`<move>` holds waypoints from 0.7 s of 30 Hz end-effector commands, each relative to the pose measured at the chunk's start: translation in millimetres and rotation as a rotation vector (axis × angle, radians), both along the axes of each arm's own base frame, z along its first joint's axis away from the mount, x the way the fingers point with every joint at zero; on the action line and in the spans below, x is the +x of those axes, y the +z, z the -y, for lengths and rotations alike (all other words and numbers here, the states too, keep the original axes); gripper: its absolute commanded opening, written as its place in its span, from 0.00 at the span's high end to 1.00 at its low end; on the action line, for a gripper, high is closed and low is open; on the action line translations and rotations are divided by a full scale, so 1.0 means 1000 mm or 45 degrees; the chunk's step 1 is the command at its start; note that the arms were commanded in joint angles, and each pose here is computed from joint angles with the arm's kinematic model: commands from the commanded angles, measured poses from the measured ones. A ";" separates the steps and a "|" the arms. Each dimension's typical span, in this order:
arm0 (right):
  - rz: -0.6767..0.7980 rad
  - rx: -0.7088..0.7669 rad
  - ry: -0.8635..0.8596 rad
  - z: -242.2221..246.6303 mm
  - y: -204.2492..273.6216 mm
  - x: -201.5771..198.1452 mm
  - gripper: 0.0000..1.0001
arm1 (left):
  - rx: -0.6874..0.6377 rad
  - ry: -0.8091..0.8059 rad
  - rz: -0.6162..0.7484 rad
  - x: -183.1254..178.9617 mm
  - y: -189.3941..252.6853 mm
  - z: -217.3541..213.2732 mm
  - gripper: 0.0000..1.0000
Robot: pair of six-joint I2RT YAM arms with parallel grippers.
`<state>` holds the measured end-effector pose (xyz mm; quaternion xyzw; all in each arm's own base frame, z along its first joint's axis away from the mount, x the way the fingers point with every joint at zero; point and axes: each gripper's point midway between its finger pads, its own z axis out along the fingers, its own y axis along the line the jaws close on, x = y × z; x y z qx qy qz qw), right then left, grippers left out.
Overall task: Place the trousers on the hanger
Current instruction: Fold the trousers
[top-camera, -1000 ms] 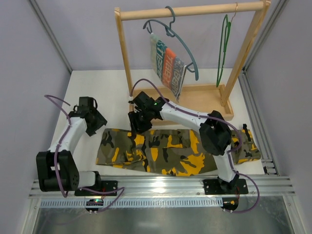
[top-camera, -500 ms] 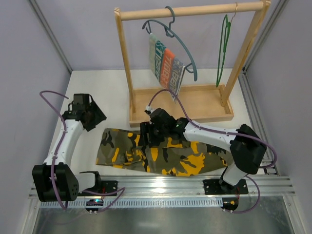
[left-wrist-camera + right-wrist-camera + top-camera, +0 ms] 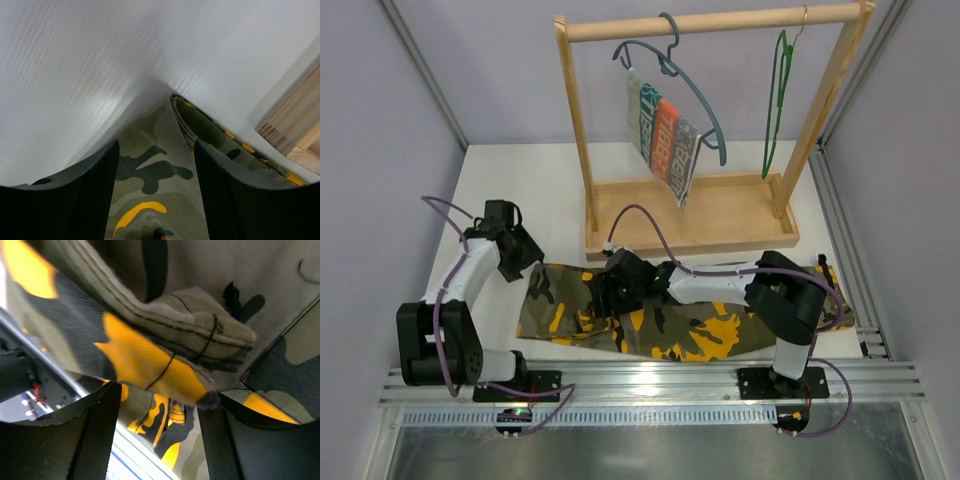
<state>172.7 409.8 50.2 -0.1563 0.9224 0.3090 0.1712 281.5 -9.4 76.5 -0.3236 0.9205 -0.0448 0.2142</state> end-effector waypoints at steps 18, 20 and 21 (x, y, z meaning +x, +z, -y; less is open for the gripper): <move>0.040 -0.001 -0.087 0.003 0.005 -0.018 0.96 | 0.105 0.137 -0.204 -0.005 -0.054 -0.026 0.37; 0.087 -0.012 -0.126 0.010 0.017 -0.020 0.96 | 0.112 0.136 -0.191 -0.002 -0.050 -0.026 0.37; 0.091 -0.023 -0.132 0.013 0.017 -0.023 0.96 | 0.109 0.135 -0.175 0.001 -0.046 -0.026 0.37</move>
